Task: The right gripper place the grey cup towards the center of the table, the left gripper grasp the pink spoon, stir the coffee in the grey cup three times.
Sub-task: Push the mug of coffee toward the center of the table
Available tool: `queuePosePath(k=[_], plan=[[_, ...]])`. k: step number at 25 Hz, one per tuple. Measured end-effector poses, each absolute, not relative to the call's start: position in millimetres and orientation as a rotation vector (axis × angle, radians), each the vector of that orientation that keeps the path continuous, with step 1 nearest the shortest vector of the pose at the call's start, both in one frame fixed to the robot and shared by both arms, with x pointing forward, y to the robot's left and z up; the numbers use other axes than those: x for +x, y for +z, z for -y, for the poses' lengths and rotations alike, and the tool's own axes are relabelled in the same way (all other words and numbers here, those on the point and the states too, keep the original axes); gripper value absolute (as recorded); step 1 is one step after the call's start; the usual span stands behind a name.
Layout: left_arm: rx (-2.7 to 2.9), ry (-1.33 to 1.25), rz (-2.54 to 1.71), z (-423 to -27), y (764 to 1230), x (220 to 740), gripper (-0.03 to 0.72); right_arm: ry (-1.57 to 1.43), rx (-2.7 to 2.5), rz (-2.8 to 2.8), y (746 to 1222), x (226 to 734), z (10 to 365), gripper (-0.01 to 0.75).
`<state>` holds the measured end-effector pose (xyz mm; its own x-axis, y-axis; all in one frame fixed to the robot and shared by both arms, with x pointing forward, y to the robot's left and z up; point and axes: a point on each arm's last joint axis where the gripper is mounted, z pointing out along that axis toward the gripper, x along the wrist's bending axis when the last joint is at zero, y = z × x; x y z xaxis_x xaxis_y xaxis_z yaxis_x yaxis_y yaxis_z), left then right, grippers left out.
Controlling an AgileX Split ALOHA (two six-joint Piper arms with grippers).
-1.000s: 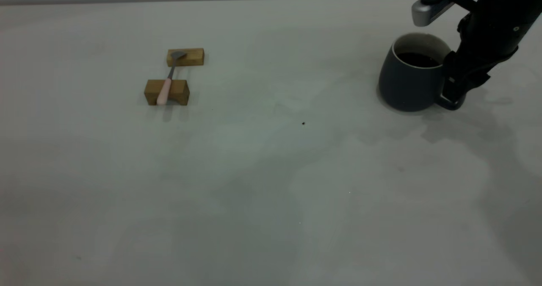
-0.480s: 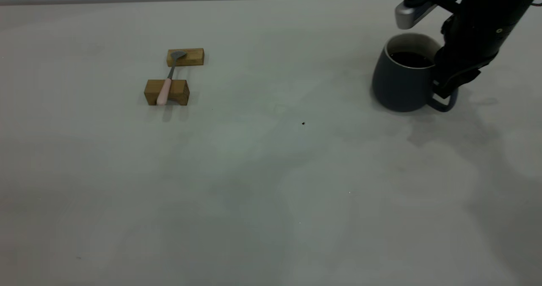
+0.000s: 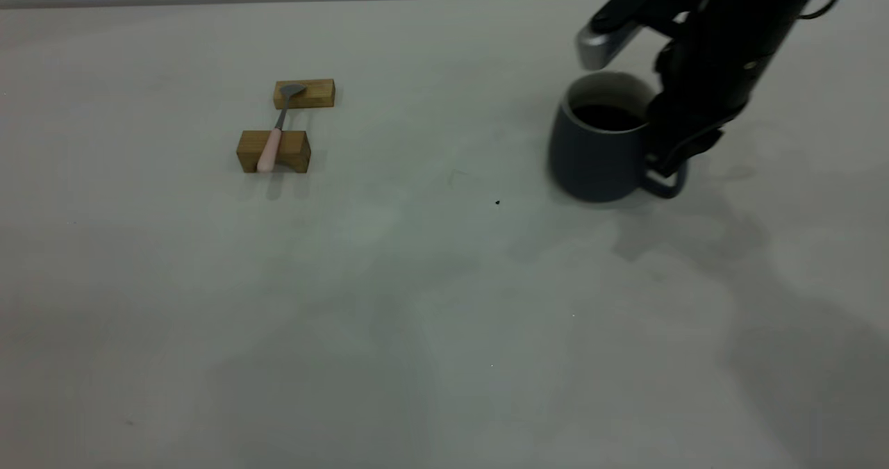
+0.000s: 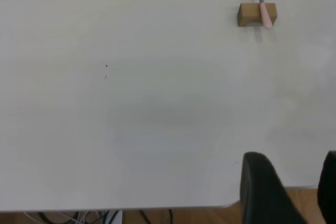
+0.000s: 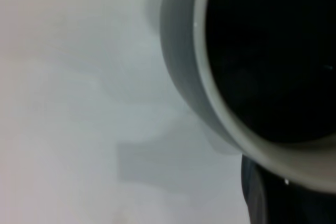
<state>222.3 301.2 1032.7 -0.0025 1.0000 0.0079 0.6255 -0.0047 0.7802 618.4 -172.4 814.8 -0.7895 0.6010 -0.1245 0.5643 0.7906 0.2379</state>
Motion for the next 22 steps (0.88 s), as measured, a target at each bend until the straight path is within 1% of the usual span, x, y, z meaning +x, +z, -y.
queuePosePath(k=[7,14,22], plan=[[1.691,0.819,-1.688,-301.2,1032.7,222.3,0.339,0.314,0.845,-2.801,817.0,613.2,140.4,0.175],[1.691,0.819,-1.688,-301.2,1032.7,222.3,0.339,0.347,0.841,-2.786,816.7,620.1,129.4,0.175],[1.691,0.819,-1.688,-301.2,1032.7,222.3,0.339,0.398,0.791,-2.773,815.5,626.0,105.0,0.175]])
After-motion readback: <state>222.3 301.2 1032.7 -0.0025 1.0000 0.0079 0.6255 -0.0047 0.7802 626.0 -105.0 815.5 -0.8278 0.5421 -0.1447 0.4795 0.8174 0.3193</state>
